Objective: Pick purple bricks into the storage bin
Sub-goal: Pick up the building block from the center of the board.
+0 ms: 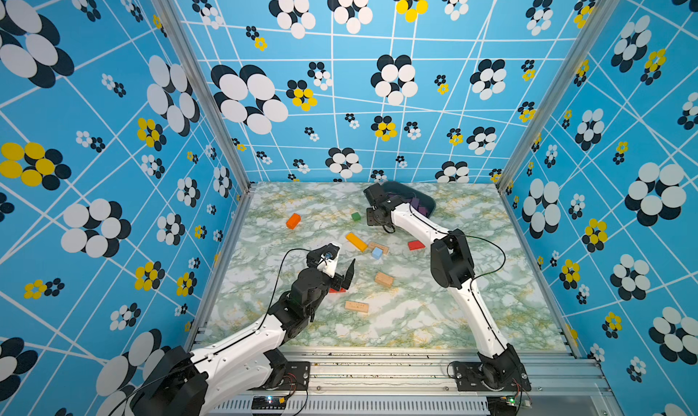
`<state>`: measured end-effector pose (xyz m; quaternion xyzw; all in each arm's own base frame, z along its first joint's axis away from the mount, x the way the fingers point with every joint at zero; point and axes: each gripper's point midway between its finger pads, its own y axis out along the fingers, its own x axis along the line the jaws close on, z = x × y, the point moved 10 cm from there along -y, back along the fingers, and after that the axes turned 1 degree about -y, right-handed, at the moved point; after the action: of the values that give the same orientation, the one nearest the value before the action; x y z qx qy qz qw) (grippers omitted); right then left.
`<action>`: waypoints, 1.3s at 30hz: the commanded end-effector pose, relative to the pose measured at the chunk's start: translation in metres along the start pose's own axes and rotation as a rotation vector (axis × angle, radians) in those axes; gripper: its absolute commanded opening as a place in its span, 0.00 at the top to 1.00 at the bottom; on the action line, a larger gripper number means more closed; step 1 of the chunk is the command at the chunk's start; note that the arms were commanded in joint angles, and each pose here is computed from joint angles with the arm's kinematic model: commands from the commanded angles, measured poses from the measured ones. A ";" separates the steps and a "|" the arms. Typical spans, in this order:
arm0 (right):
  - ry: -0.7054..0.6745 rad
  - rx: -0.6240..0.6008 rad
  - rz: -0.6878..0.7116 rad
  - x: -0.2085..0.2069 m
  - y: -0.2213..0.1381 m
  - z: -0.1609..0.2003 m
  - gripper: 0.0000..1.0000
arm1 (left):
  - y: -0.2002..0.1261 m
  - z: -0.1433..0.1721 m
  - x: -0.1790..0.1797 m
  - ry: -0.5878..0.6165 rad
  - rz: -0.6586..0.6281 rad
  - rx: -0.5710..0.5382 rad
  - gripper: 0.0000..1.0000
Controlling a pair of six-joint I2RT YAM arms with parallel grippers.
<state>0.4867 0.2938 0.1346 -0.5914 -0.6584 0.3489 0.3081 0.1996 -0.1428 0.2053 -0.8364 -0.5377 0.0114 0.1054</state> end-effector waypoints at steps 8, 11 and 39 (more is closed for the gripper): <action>-0.014 0.033 0.018 0.001 0.012 0.002 0.51 | 0.001 -0.001 -0.001 -0.020 0.001 -0.012 0.00; -0.015 0.025 0.012 0.001 0.012 0.000 0.52 | 0.001 -0.001 -0.001 -0.019 0.000 -0.010 0.01; -0.042 -0.045 -0.085 0.008 -0.005 -0.012 0.77 | 0.005 0.002 -0.002 -0.006 -0.004 0.013 0.00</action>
<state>0.4975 0.3023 0.1187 -0.5723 -0.6759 0.3503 0.3049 0.2017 -0.1445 0.1984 -0.8350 -0.5368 0.0159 0.1199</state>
